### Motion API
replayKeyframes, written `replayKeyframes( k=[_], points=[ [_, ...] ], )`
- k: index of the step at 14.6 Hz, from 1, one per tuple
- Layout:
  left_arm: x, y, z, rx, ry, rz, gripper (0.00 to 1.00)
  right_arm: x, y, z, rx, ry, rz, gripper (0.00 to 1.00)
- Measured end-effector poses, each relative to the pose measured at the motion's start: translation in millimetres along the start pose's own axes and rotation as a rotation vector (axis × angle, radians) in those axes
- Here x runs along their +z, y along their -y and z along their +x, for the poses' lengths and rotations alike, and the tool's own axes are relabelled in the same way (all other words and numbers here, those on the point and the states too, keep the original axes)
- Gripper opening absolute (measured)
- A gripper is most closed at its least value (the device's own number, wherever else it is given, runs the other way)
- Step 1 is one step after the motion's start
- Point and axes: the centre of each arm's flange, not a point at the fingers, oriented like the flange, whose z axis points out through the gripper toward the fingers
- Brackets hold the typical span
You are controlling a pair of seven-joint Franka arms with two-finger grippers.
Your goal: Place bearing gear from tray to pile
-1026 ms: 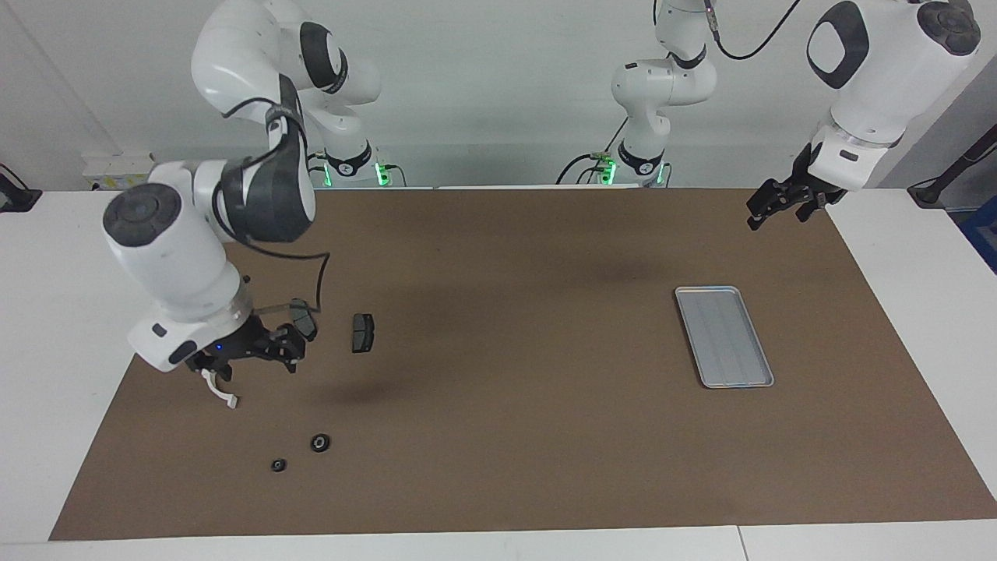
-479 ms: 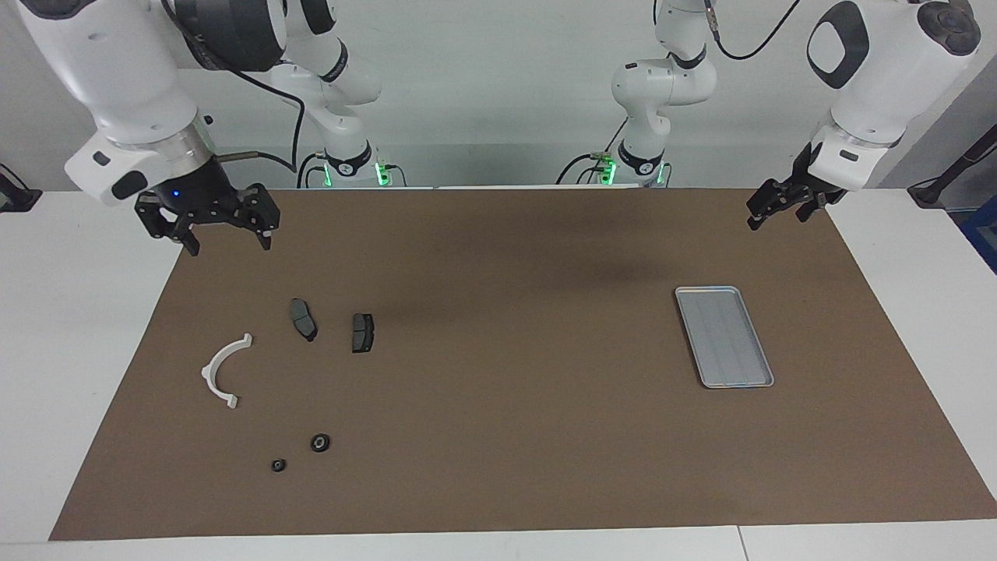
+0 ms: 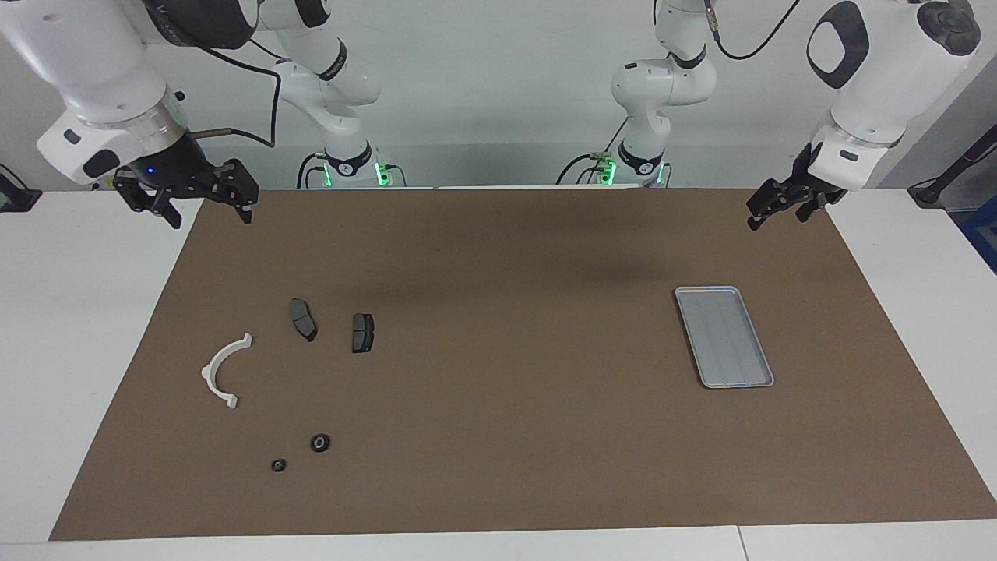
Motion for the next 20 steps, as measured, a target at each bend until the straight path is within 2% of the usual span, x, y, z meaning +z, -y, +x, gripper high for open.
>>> replayKeyframes(
  k=[4, 7, 9, 13, 20],
  points=[
    [0.0, 0.0, 0.0, 0.000, 0.000, 0.000, 1.00, 0.3, 1.2, 1.2, -0.004, -0.002, 0.001, 1.00],
    [0.0, 0.0, 0.0, 0.000, 0.000, 0.000, 1.00, -20.7, 6.0, -15.5, -0.008, -0.082, -0.012, 1.00],
    [0.0, 0.0, 0.0, 0.000, 0.000, 0.000, 1.00, -19.2, 12.6, -37.0, -0.013, -0.136, -0.024, 1.00],
    [0.0, 0.0, 0.0, 0.000, 0.000, 0.000, 1.00, -3.9, 22.0, -68.3, -0.020, -0.130, -0.032, 1.00],
    [0.0, 0.0, 0.0, 0.000, 0.000, 0.000, 1.00, 7.9, 26.7, -76.3, -0.021, -0.107, 0.038, 1.00]
  ],
)
